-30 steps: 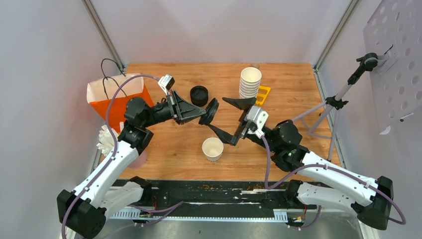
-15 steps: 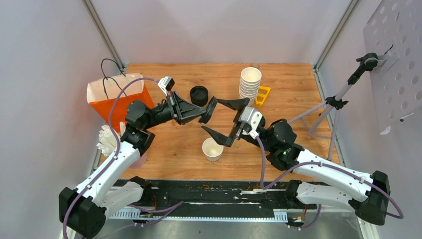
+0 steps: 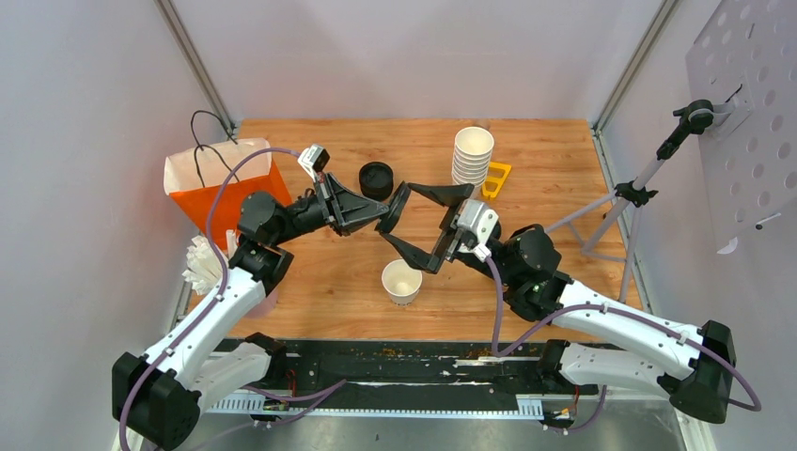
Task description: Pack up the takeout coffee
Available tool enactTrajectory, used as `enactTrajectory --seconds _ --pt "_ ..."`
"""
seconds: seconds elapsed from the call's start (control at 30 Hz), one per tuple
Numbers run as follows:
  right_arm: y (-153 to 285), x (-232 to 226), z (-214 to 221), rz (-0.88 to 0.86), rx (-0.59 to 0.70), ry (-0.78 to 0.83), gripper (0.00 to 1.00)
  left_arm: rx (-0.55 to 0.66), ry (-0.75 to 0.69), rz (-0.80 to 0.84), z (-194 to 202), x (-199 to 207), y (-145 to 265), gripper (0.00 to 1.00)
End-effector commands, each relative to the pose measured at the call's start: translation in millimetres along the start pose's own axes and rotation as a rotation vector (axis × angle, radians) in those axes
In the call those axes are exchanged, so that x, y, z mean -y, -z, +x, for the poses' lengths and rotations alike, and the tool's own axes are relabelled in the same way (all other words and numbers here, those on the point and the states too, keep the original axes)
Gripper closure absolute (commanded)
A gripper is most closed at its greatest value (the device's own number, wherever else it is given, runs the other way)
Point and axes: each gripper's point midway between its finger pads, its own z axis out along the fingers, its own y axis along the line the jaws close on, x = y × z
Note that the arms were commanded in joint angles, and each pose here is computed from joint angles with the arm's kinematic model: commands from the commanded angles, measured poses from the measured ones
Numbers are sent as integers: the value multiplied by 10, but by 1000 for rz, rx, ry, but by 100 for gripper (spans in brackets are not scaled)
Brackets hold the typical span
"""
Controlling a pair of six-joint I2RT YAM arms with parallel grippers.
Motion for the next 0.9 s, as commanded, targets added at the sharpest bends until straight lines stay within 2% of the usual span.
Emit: enactTrajectory --seconds 0.0,0.33,0.4,0.47,0.63,0.7,0.77,0.8,0.87 --pt "-46 96 -347 33 99 13 10 0 -28 40 16 110 5 100" --pt "-59 56 -311 16 99 13 19 1 -25 33 29 88 20 100" --pt "-55 65 -297 21 94 12 20 2 -31 28 35 79 27 93" --pt "-43 82 -279 32 81 8 21 13 -38 18 25 64 32 85" --pt "54 176 -157 96 -8 -43 23 72 -114 -88 -39 -120 84 46" --pt "119 202 -98 118 -64 -73 23 89 -179 -172 -86 -215 121 39" --pt "230 273 50 174 -172 -108 24 101 -266 -260 -143 -241 174 33" --pt "281 300 85 195 -212 -124 24 105 -297 -329 -162 -349 229 25" --pt "384 326 178 231 -299 -167 24 131 -397 -421 -248 -306 321 4"
